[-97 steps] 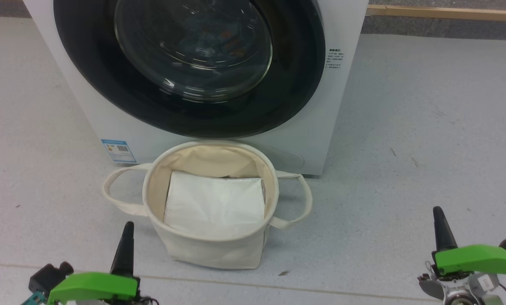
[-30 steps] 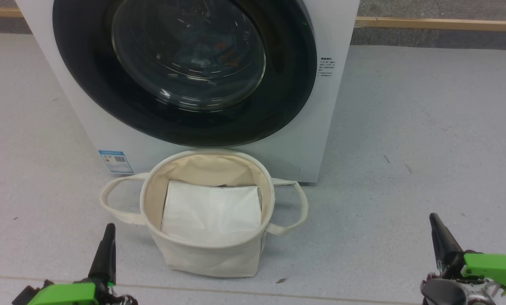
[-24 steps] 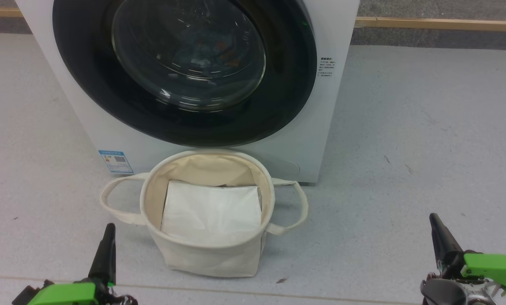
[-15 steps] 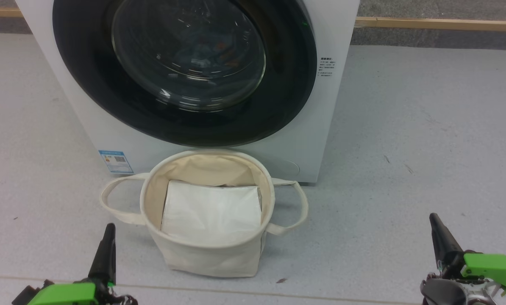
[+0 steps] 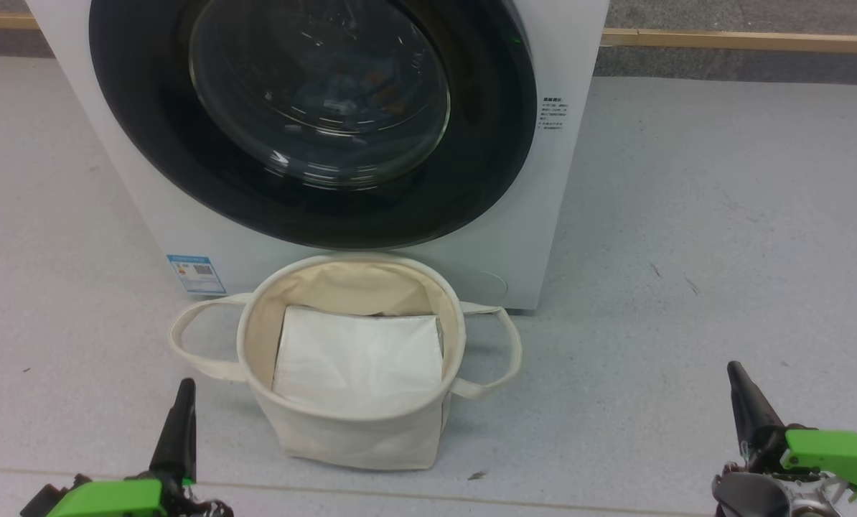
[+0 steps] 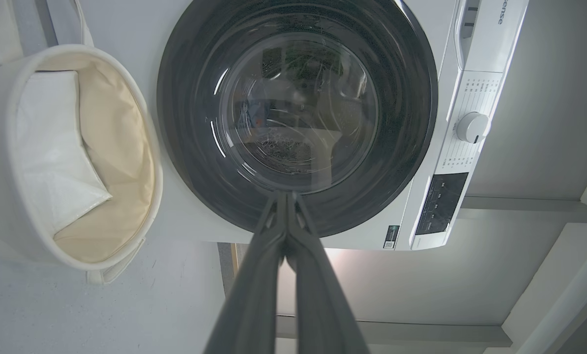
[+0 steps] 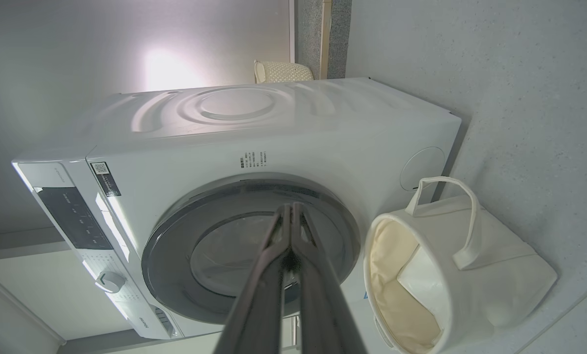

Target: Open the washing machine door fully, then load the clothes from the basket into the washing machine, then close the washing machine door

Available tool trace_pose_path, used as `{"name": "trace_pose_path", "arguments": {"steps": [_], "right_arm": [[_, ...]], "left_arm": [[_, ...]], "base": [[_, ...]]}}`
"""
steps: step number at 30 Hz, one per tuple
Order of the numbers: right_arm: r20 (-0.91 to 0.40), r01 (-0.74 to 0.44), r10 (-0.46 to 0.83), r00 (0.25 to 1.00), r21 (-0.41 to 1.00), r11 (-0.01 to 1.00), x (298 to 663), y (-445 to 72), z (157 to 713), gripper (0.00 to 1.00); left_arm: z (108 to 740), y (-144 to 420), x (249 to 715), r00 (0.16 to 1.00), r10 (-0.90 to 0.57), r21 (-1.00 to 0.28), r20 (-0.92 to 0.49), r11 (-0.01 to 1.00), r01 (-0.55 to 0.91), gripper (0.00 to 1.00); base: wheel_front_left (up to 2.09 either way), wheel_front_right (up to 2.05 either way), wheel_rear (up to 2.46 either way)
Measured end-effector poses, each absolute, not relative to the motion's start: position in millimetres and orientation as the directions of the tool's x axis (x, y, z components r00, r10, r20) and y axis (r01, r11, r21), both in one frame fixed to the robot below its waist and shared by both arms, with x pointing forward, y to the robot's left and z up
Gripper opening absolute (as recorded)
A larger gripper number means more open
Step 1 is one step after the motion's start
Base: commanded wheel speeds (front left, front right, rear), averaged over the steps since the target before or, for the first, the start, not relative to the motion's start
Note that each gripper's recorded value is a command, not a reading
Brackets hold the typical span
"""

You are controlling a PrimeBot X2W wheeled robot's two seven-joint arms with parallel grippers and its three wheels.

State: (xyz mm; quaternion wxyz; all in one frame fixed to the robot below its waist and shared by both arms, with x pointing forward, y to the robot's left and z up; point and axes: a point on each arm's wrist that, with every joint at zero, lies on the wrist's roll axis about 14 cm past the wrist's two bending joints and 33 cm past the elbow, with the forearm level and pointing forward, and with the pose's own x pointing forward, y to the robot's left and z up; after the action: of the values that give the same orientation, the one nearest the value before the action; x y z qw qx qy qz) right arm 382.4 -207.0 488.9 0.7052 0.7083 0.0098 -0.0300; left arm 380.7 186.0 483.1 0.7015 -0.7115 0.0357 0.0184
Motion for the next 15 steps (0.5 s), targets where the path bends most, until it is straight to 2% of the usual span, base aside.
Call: {"name": "trace_pose_path", "arguments": {"steps": [15], "right_arm": [[-0.056,0.056,-0.028,0.998,0.998,-0.005,382.4,-207.0,488.9,0.00]], "left_arm": [[483.1,186.0,380.7,0.997,-0.025,-0.997,-0.076,-0.013,-0.077,0.00]], "base": [[0.00,0.00,0.00]]}}
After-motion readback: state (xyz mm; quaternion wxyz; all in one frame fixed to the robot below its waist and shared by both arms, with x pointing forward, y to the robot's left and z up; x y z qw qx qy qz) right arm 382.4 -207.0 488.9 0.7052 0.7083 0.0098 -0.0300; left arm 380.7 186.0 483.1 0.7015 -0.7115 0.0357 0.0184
